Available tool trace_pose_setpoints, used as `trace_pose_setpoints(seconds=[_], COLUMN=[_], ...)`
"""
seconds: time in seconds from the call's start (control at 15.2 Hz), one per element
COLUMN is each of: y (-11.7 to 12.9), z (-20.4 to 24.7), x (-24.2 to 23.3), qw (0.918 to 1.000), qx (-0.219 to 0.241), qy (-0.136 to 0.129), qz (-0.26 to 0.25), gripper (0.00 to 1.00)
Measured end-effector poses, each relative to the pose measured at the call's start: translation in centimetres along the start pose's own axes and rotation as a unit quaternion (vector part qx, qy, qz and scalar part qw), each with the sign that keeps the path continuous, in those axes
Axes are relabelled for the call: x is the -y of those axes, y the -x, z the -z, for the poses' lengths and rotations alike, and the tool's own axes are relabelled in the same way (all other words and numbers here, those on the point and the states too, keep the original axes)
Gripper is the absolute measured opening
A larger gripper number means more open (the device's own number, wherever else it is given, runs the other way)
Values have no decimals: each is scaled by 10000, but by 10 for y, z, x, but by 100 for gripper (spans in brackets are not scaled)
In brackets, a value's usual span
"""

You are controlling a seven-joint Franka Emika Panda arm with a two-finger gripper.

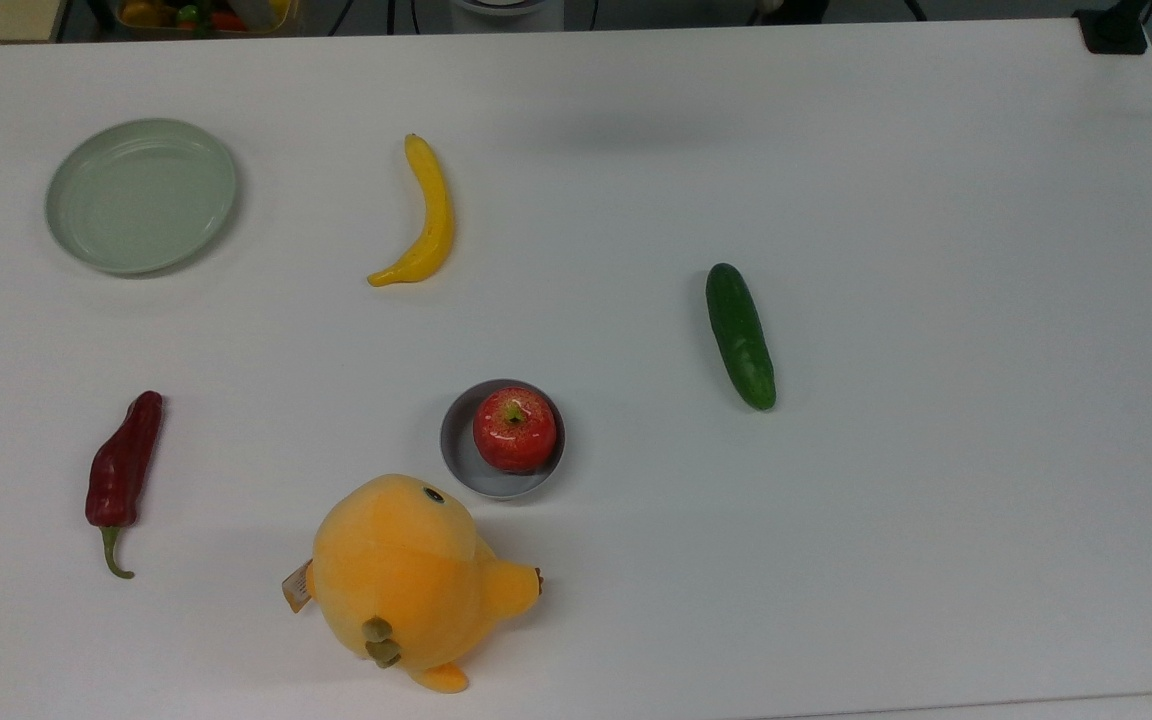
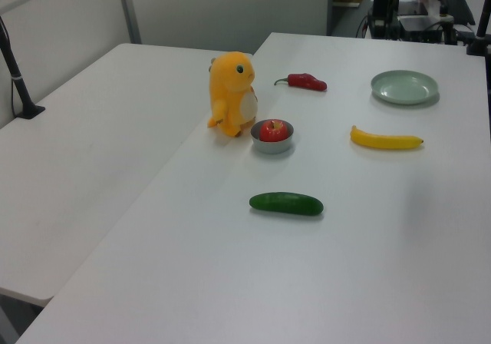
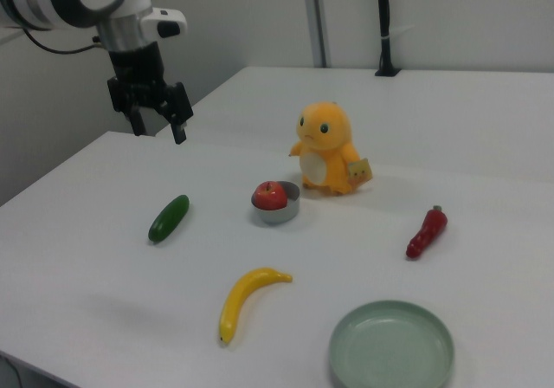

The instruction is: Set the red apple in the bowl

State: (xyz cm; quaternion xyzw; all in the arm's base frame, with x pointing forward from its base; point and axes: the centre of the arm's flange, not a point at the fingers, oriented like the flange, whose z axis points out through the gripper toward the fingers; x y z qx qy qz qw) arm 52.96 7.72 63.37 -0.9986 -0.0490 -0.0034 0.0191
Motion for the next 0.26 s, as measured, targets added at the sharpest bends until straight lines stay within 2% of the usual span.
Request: trace_pose_setpoints(seconds=[0.13,0.26], y=[-7,-12], z=[-13,-22], x=[-1,-3], qw=[9997,9993], qx=[-166,-287], qy=[-125,-140], qz=[154,214], gripper=[100,100])
